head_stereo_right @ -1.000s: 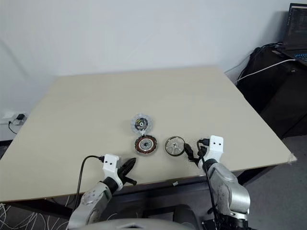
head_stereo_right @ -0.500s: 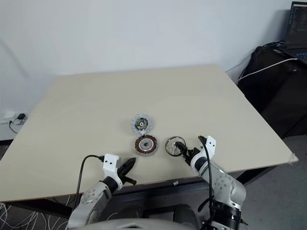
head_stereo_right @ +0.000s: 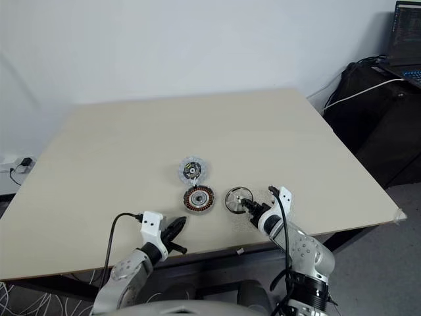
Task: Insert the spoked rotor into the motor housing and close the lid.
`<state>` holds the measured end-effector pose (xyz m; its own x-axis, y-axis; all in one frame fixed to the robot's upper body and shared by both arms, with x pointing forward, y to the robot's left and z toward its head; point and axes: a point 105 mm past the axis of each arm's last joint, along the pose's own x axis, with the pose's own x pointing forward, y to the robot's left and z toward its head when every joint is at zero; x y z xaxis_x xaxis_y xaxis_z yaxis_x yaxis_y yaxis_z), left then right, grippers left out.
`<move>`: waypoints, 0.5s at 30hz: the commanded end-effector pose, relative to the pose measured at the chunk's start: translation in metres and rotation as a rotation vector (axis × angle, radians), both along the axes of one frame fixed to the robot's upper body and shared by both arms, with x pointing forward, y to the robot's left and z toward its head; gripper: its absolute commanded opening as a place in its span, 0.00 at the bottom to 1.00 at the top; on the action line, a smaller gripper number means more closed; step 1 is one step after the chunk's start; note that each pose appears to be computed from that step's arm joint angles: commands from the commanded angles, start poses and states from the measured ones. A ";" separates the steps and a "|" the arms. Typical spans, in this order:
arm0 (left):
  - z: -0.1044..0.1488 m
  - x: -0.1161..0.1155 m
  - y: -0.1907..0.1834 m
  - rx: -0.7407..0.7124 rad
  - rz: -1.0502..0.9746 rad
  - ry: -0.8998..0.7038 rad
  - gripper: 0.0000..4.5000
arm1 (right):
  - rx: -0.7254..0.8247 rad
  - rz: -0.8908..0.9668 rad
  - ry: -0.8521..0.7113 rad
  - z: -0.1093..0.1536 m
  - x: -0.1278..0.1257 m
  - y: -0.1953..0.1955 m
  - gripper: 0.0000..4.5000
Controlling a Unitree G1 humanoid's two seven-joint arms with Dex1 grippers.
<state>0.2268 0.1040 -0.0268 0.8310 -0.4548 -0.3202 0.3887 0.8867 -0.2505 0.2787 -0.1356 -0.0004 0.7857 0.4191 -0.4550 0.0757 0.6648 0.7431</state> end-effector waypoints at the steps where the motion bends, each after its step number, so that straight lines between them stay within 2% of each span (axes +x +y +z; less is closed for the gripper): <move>1: 0.014 0.006 -0.002 -0.023 -0.007 -0.053 0.00 | -0.008 -0.004 0.015 -0.001 -0.002 -0.002 0.11; 6: 0.014 0.006 -0.002 -0.024 -0.005 -0.051 0.00 | 0.101 -0.052 -0.004 0.011 0.001 0.002 0.10; 15: 0.014 0.006 -0.002 -0.024 -0.004 -0.050 0.00 | 0.359 -0.074 -0.098 0.060 0.018 0.032 0.10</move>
